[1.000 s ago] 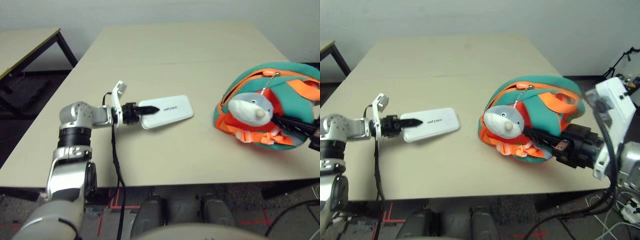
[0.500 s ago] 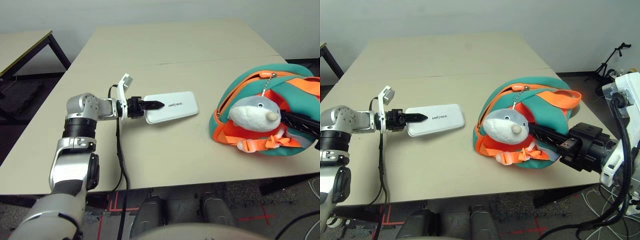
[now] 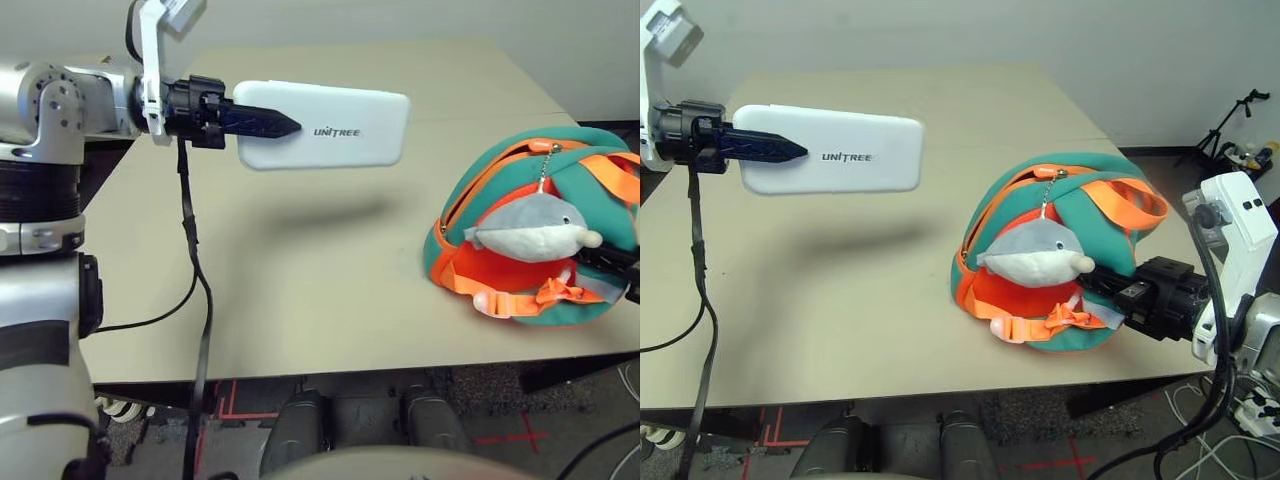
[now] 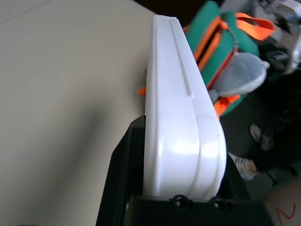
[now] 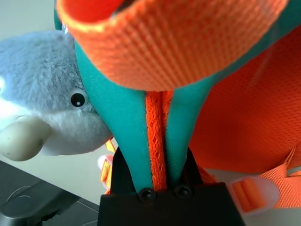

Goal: Put the pencil case into the backpack and zip it.

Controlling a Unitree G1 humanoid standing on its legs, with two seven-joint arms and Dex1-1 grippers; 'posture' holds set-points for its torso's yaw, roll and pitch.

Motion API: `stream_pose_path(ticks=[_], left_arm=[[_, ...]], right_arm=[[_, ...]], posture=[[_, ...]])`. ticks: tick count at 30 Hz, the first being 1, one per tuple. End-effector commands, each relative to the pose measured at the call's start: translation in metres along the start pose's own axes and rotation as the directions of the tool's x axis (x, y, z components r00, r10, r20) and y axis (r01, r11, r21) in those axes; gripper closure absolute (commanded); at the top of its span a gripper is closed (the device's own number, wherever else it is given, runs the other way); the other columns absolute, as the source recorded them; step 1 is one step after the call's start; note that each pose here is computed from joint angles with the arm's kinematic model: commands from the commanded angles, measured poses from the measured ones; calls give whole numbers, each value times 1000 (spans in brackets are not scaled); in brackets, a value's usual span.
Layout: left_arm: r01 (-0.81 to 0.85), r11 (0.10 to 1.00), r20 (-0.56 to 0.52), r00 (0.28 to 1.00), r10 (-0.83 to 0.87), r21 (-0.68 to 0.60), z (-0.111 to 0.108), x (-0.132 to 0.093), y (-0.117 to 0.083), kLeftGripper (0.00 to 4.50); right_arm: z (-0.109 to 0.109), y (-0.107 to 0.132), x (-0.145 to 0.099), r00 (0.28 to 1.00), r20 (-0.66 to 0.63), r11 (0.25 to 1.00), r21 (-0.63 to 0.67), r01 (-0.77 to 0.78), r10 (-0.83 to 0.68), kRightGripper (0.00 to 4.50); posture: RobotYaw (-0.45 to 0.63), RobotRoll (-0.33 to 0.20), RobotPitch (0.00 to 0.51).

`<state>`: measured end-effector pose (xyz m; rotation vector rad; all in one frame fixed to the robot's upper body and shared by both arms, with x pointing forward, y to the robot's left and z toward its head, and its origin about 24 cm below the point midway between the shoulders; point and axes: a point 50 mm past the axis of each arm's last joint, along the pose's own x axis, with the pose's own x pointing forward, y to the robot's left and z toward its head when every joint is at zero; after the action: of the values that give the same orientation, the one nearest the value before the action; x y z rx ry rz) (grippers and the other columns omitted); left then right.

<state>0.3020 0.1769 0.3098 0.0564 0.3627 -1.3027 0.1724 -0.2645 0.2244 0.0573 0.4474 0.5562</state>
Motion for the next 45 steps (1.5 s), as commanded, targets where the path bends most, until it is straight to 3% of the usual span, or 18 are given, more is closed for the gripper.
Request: stream_pose_path(ticks=[1,20,28,36,45], left_arm=[[78,994,-37,996,-75,78,4,20,-7,3098],[214,923,-266,955,-130,318,2,76,6,3098],[335,880,-337,916,-219,336,11,106,-8,3098],[383,864,-317,905,-282,325,21,135,-14,3098],[330,874,-213,939,-268,356,51,118,-15,3101]], right_arm=[[-2,-3,0,1000,-19,1000,-5,7,-7,4358],[3,-2,9,1000,17,999,-32,-18,18,4358],[5,-1,16,999,23,999,-36,-40,41,4358],[8,-1,22,998,34,997,-44,-60,61,4358],[11,-3,24,997,26,996,-53,-69,70,4358]], posture=[[-93,0,90],[-119,0,92],[-108,0,91],[-122,0,86],[-101,0,97]])
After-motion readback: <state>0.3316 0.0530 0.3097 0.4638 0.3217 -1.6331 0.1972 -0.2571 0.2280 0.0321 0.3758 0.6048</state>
